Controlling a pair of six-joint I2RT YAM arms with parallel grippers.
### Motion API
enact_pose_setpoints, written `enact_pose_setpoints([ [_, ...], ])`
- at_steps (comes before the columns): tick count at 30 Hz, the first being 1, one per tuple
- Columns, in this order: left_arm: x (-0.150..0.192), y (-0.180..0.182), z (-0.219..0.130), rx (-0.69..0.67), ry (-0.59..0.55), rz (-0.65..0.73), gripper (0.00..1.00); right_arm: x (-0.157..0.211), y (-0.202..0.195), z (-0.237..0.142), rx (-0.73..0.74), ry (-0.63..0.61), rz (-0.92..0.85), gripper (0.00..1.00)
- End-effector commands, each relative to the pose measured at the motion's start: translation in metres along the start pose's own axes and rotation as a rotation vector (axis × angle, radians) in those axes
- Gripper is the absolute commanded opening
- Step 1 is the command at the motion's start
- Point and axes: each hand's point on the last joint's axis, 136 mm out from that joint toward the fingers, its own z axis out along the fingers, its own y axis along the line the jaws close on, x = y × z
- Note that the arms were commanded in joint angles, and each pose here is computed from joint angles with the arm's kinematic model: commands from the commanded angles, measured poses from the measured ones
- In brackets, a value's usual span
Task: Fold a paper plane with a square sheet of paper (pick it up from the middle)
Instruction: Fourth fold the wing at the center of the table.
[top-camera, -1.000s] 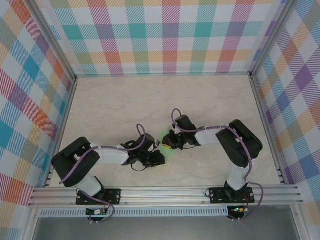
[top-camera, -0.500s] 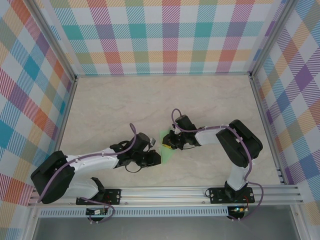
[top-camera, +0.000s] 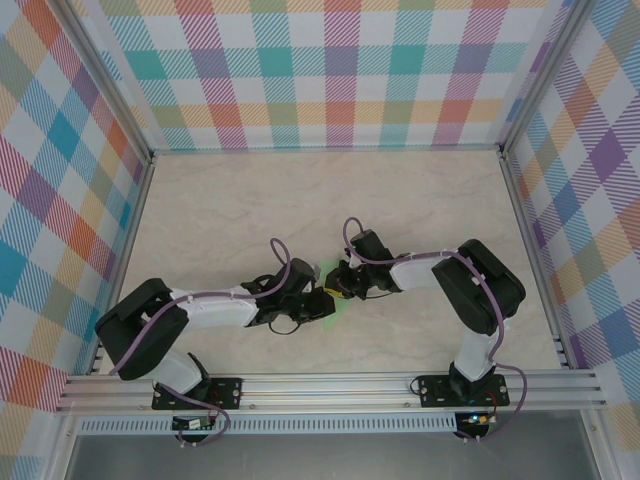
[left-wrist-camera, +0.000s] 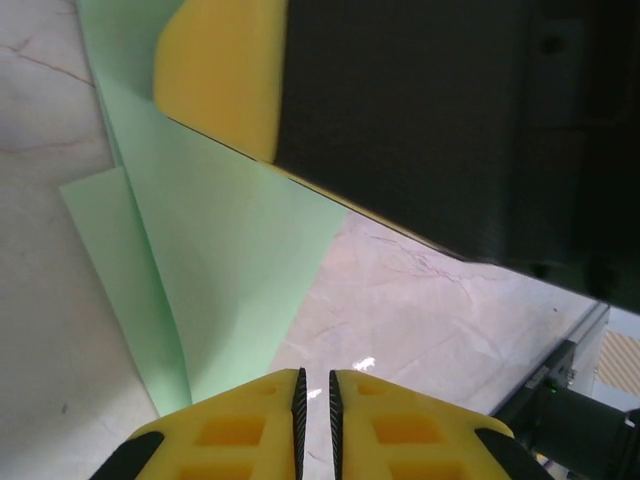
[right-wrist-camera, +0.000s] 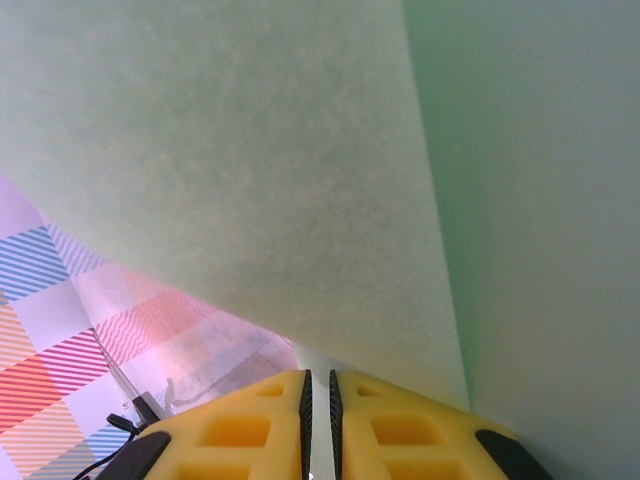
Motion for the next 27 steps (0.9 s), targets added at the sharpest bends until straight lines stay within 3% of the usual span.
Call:
enact_pose_setpoints([
  [1, -0.020, -0.011, 0.003, 0.017, -0.067, 0.001, 0.15, 0.025, -0.082, 0.009, 0.262, 0.052, 0.122, 0.16],
  [7, -0.024, 0.008, 0.010, -0.045, -0.104, -0.013, 0.15, 0.025, -0.080, 0.008, 0.259, 0.050, 0.120, 0.16],
  [14, -0.005, 0.040, 0.019, -0.133, -0.038, -0.019, 0.13, 0.024, -0.075, 0.006, 0.248, 0.048, 0.114, 0.16],
  [21, 0.013, 0.078, 0.006, -0.280, -0.004, -0.007, 0.07, 0.010, -0.041, -0.003, 0.199, 0.022, 0.048, 0.17],
  [27, 0.018, 0.086, 0.002, -0.321, 0.023, 0.032, 0.06, -0.003, -0.003, -0.019, 0.127, -0.017, -0.038, 0.18],
])
